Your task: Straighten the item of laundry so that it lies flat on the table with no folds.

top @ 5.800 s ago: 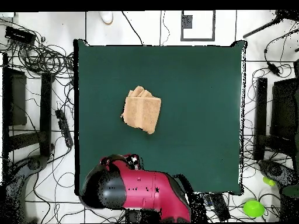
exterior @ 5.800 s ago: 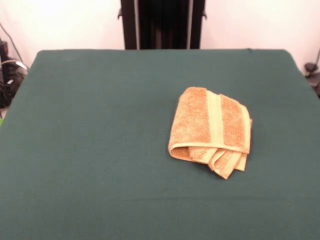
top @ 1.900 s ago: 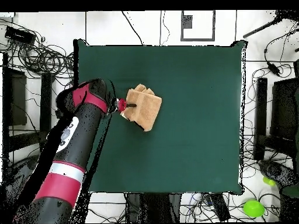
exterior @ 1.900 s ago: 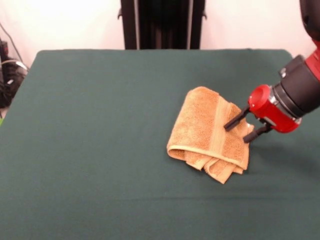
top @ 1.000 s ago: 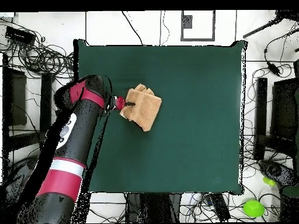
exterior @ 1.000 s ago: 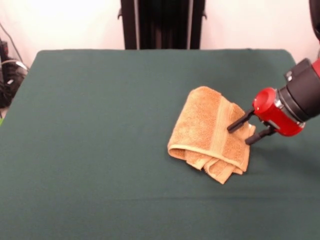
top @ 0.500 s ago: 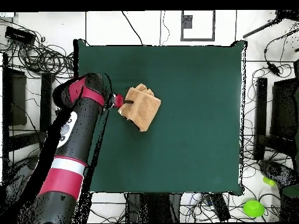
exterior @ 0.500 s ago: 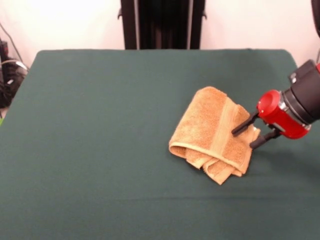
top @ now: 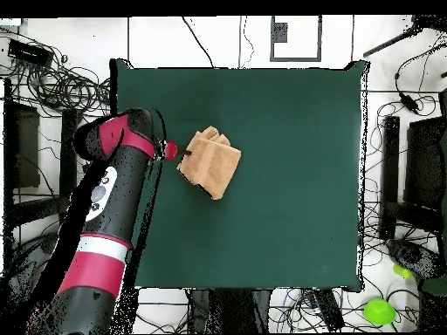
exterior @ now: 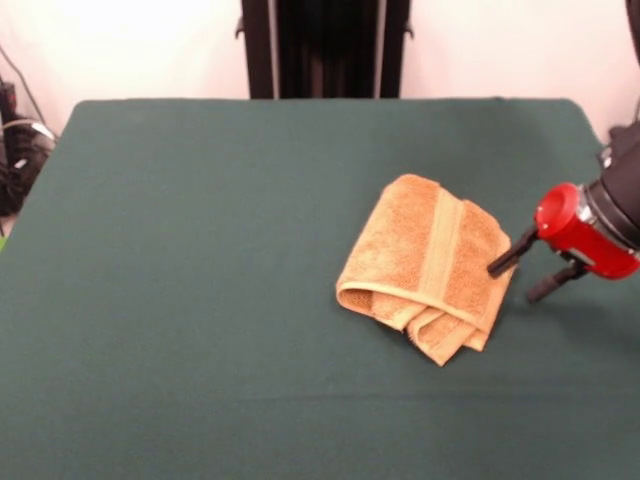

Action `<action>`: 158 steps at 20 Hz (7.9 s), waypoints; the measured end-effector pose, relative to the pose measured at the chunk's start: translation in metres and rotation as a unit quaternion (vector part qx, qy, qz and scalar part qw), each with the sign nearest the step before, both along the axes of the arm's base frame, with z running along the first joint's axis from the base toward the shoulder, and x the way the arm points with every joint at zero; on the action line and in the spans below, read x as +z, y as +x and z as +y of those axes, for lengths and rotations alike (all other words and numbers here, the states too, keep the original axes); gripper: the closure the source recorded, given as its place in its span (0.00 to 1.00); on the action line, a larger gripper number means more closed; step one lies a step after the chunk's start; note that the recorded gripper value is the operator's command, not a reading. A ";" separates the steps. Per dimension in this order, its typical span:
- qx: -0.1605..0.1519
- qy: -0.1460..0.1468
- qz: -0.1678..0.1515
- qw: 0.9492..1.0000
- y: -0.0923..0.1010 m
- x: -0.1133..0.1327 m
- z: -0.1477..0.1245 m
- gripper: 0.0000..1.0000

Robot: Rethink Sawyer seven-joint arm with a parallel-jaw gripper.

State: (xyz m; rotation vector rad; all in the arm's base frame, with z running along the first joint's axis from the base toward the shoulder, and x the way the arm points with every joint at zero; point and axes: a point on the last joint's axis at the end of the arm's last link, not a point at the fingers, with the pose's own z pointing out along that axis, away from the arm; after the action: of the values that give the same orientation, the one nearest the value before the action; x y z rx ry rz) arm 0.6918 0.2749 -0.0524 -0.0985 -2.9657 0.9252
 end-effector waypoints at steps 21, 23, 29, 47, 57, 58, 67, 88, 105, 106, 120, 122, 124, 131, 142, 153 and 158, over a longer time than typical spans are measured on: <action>0.017 0.019 -0.039 0.999 0.017 0.020 0.011 0.00; 0.019 0.014 -0.036 0.999 0.015 0.016 0.008 0.00; 0.030 -0.004 -0.029 0.999 0.010 0.006 -0.001 0.00; 0.066 -0.062 -0.012 0.996 -0.002 -0.013 -0.023 0.00; 0.090 -0.087 -0.009 0.992 -0.003 -0.016 -0.031 0.00; 0.092 -0.089 -0.008 0.992 -0.003 -0.016 -0.032 0.00; 0.107 -0.101 -0.007 0.989 -0.004 -0.018 -0.032 0.00; 0.117 -0.133 -0.020 0.984 0.003 0.028 -0.047 0.00; 0.147 -0.178 -0.027 0.973 0.011 0.057 -0.066 1.00; 0.148 -0.179 -0.026 0.972 0.011 0.057 -0.067 1.00; 0.146 -0.181 -0.029 0.972 0.006 0.063 -0.084 0.00; 0.146 -0.180 -0.030 0.972 0.006 0.065 -0.084 0.00; 0.146 -0.180 -0.030 0.972 0.006 0.065 -0.084 0.00; 0.142 -0.175 -0.027 0.974 0.004 0.059 -0.084 0.00; 0.116 -0.116 -0.028 0.986 0.000 0.034 -0.066 0.00; 0.096 -0.053 -0.046 0.993 0.006 0.017 -0.052 0.00; 0.093 -0.049 -0.047 0.993 0.006 0.016 -0.050 0.00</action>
State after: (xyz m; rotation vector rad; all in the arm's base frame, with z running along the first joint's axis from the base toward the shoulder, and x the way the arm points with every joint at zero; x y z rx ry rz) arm 0.6981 0.2245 -0.0364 0.1379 -3.0559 1.1181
